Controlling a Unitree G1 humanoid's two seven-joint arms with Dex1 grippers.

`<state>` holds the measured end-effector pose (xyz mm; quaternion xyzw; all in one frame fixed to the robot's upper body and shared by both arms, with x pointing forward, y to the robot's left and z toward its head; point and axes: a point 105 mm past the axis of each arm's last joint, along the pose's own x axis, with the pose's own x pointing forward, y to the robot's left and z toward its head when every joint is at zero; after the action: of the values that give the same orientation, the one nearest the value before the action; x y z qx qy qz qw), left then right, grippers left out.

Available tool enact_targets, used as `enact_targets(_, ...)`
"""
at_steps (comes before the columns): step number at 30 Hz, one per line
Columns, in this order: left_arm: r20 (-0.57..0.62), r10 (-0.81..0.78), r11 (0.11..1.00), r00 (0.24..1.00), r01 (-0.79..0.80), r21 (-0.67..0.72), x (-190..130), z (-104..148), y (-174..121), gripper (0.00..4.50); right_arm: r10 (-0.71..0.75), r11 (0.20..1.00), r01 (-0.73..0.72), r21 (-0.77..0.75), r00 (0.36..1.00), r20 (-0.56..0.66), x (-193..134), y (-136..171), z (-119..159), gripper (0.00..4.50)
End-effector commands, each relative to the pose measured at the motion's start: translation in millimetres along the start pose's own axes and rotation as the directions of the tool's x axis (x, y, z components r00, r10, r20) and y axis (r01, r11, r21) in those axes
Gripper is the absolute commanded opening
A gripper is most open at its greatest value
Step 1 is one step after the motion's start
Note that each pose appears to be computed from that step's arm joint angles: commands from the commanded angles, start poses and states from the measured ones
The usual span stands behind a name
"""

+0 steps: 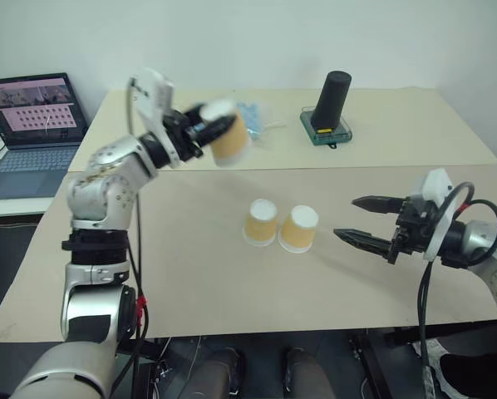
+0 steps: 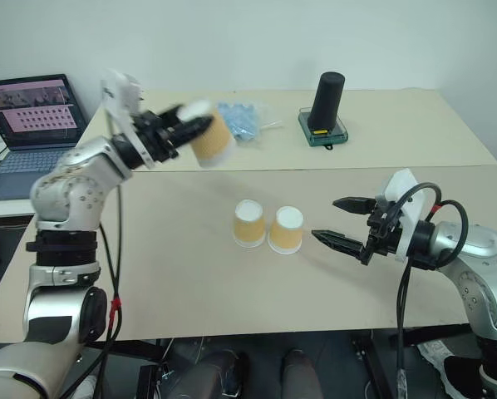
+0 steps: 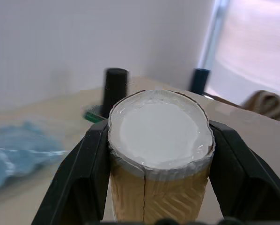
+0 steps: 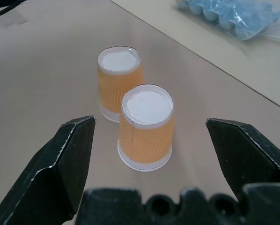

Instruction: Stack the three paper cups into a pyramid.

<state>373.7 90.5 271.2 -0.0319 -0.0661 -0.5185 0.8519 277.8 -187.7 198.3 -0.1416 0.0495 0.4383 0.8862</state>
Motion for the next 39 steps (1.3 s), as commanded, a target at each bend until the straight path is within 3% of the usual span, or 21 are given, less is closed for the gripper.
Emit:
enact_targets(1, -0.043, -0.327, 0.945, 0.944, 0.328, 0.015, 17, 7, -36, 2.44, -0.044, 0.998, 0.047, -0.052, 0.998, 0.053, -7, 1, 15, 4.43)
enact_targets(8, -0.123, -0.552, 0.832, 0.825, 0.554, -0.021, 37, -3, -64, 2.44, -0.110, 0.992, 0.113, -0.051, 0.992, 0.062, -12, 7, 12, 4.43)
enact_targets(22, -0.233, -0.546, 0.825, 0.805, 0.565, 0.022, 54, -24, -46, 2.44, -0.159, 0.986, 0.163, -0.036, 0.984, 0.081, -18, 14, 10, 4.43)
enact_targets(38, -0.255, -0.497, 0.854, 0.829, 0.520, 0.026, 59, -36, -35, 2.44, -0.158, 0.987, 0.160, -0.023, 0.984, 0.081, -19, 16, 11, 4.43)
enact_targets(39, -0.256, -0.496, 0.855, 0.830, 0.518, 0.025, 59, -36, -35, 2.91, -0.159, 0.987, 0.161, -0.023, 0.984, 0.082, -19, 16, 11, 4.43)
